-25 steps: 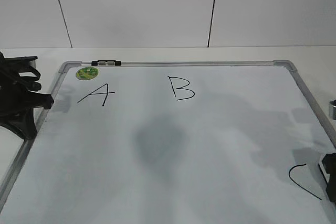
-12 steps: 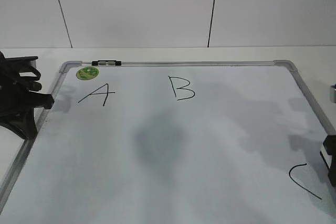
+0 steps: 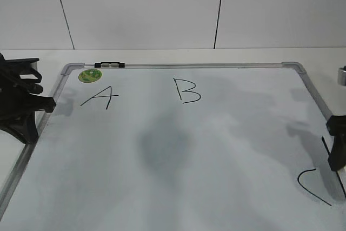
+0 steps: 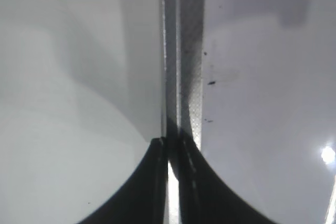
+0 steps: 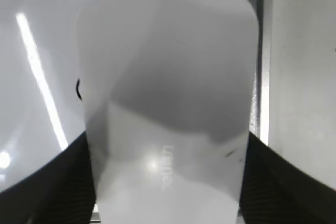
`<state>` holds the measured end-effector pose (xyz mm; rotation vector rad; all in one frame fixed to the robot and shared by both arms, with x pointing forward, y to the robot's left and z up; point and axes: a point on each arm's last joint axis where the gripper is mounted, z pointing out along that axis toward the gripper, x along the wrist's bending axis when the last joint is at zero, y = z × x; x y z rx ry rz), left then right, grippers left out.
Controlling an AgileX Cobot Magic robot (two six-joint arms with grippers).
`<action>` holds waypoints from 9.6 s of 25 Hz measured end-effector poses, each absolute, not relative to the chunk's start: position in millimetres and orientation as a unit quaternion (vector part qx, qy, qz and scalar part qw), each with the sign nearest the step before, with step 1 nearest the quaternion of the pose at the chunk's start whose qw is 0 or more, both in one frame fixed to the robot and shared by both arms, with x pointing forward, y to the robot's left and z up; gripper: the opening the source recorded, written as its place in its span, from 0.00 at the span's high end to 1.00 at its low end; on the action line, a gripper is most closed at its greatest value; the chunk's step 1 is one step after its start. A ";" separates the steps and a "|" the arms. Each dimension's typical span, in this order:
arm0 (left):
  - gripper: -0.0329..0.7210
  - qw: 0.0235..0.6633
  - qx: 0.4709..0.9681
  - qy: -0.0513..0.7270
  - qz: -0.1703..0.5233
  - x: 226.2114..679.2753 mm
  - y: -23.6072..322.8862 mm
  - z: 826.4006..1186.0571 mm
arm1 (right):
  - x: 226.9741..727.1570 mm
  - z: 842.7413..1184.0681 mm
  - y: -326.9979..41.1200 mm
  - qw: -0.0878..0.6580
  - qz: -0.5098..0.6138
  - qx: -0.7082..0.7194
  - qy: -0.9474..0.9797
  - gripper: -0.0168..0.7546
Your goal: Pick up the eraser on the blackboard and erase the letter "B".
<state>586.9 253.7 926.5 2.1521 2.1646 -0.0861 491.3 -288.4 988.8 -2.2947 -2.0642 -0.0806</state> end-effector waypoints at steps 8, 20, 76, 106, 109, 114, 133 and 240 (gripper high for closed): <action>0.93 0.043 0.704 0.708 -0.029 586.8 253.7 926.5 | 515.7 1011.8 -286.1 0.022 -0.049 -0.751 -0.658 0.28; 0.93 0.043 0.704 0.708 -0.029 586.8 253.7 926.7 | 597.7 1022.1 -230.8 -0.003 -0.047 -0.695 -0.717 0.28; 0.92 0.036 0.705 0.707 -0.034 585.5 253.8 926.8 | 670.0 944.9 -25.4 -0.043 -0.084 -0.532 -0.841 0.29; 0.91 0.033 0.706 0.707 -0.036 585.5 254.0 926.7 | 697.5 946.2 -70.5 -0.035 -0.098 -0.613 -0.783 0.29; 0.91 0.033 0.706 0.707 -0.036 585.3 254.0 926.7 | 689.9 946.3 -55.8 -0.029 -0.100 -0.596 -0.796 0.29; 0.91 0.032 0.706 0.707 -0.037 585.1 254.0 926.7 | 686.3 946.2 -49.4 -0.030 -0.100 -0.585 -0.804 0.29; 0.91 0.031 0.706 0.706 -0.036 585.1 254.2 926.7 | 716.8 946.8 -61.0 -0.058 -0.125 -0.601 -0.787 0.29; 0.91 0.023 0.709 0.704 -0.039 583.8 254.9 926.8 | 722.0 951.5 -104.3 -0.083 -0.099 -0.583 -0.802 0.28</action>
